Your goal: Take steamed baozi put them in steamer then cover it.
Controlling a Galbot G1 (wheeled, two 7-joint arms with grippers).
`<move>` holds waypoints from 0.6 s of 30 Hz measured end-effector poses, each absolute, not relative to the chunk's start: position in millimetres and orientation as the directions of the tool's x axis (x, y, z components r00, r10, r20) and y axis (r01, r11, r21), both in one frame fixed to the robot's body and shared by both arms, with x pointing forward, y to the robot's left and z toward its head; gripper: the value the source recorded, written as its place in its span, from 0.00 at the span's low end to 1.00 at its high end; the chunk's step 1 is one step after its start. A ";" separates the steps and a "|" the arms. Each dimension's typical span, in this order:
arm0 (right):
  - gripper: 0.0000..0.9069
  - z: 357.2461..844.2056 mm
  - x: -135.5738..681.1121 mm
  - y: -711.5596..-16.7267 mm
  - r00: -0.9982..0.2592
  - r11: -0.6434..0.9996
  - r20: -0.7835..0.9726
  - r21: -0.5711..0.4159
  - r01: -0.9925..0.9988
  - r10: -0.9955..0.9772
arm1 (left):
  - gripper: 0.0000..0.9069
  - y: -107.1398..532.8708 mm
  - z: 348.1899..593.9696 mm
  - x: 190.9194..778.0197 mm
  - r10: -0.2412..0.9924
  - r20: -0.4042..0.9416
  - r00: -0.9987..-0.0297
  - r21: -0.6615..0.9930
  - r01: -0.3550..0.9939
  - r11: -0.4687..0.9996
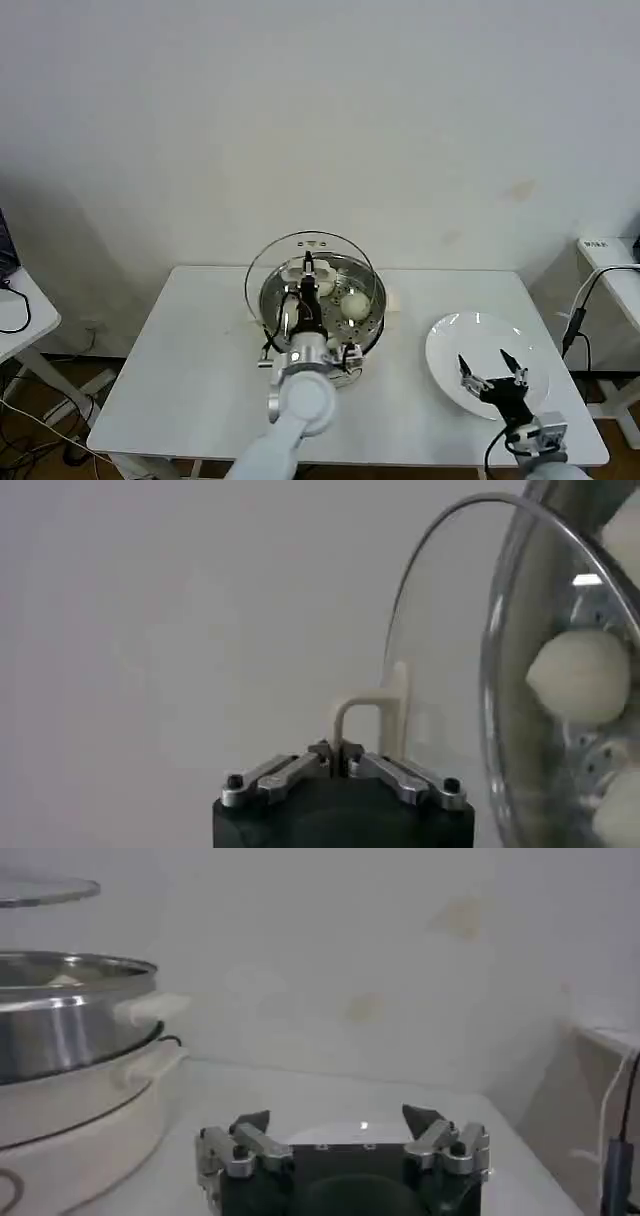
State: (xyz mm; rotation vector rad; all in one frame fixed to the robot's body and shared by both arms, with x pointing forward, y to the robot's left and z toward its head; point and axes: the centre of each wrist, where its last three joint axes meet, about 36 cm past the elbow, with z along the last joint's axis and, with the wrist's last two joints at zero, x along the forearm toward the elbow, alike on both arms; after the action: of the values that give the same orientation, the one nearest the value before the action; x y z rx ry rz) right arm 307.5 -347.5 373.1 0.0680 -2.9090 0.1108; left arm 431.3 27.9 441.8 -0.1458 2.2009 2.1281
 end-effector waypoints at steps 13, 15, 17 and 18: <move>1.00 367.4 310.8 -344.4 -0.971 0.996 0.236 -0.062 -0.060 -0.043 | 0.00 8.0 434.1 441.5 -0.029 -0.049 -0.998 0.998 -0.050 0.032; 1.00 367.0 310.8 -344.4 -0.971 0.996 0.236 -0.063 -0.060 -0.043 | 0.00 5.9 432.5 441.5 -0.025 -0.040 -0.999 0.999 -0.041 0.030; 1.00 366.4 310.9 -344.7 -0.971 0.996 0.237 -0.063 -0.059 -0.042 | 0.00 5.9 431.0 443.5 -0.026 -0.034 -0.999 0.999 -0.034 0.026; 1.00 366.2 311.2 -345.0 -0.971 0.996 0.237 -0.064 -0.059 -0.042 | 0.00 6.3 430.6 444.1 -0.027 -0.030 -0.999 0.999 -0.031 0.027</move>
State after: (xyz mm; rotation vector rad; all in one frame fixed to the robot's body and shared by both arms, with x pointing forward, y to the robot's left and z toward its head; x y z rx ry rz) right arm 311.2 -345.0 366.2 0.0740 -2.9010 0.1026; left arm 444.1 6.3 430.6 -0.0639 2.2490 2.1891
